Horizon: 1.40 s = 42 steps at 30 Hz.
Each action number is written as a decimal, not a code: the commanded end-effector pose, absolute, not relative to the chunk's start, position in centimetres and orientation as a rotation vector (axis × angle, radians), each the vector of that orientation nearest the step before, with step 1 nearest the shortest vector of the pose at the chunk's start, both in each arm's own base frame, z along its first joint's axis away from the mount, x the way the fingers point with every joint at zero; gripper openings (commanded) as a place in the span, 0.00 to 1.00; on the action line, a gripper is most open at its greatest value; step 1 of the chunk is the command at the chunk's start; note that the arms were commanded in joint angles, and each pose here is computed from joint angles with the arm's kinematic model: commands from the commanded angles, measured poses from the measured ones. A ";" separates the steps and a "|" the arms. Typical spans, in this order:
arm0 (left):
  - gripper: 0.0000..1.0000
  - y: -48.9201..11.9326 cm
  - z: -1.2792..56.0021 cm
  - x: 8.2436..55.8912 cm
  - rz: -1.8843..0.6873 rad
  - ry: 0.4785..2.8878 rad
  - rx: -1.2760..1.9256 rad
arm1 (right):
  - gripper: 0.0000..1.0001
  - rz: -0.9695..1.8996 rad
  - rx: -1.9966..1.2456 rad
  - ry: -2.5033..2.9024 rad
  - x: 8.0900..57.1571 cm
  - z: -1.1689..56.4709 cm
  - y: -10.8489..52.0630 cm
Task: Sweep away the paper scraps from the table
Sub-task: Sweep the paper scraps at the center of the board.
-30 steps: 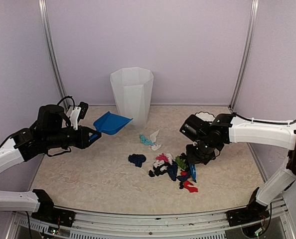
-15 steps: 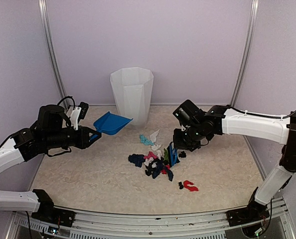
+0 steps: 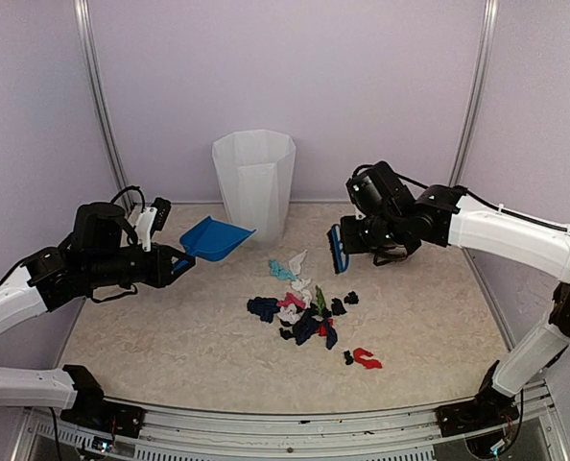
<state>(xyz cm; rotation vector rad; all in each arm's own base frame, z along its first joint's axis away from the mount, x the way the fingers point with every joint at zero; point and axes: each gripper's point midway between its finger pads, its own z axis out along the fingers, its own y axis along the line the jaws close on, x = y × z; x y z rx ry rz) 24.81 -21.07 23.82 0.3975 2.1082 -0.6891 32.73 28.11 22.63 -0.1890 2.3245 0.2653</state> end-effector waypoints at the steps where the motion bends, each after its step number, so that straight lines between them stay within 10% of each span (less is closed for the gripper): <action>1: 0.00 -20.6 23.2 25.2 -0.651 2.121 0.382 | 0.00 0.189 -0.438 2.028 35.2 27.0 29.3; 29: 0.00 -19.6 23.3 25.7 -0.603 2.117 0.348 | 0.00 -0.439 -1.521 1.409 41.5 13.7 35.7; 42: 0.00 -19.5 23.1 25.8 -0.586 2.120 0.340 | 0.00 -0.243 -1.706 1.381 40.9 8.3 40.1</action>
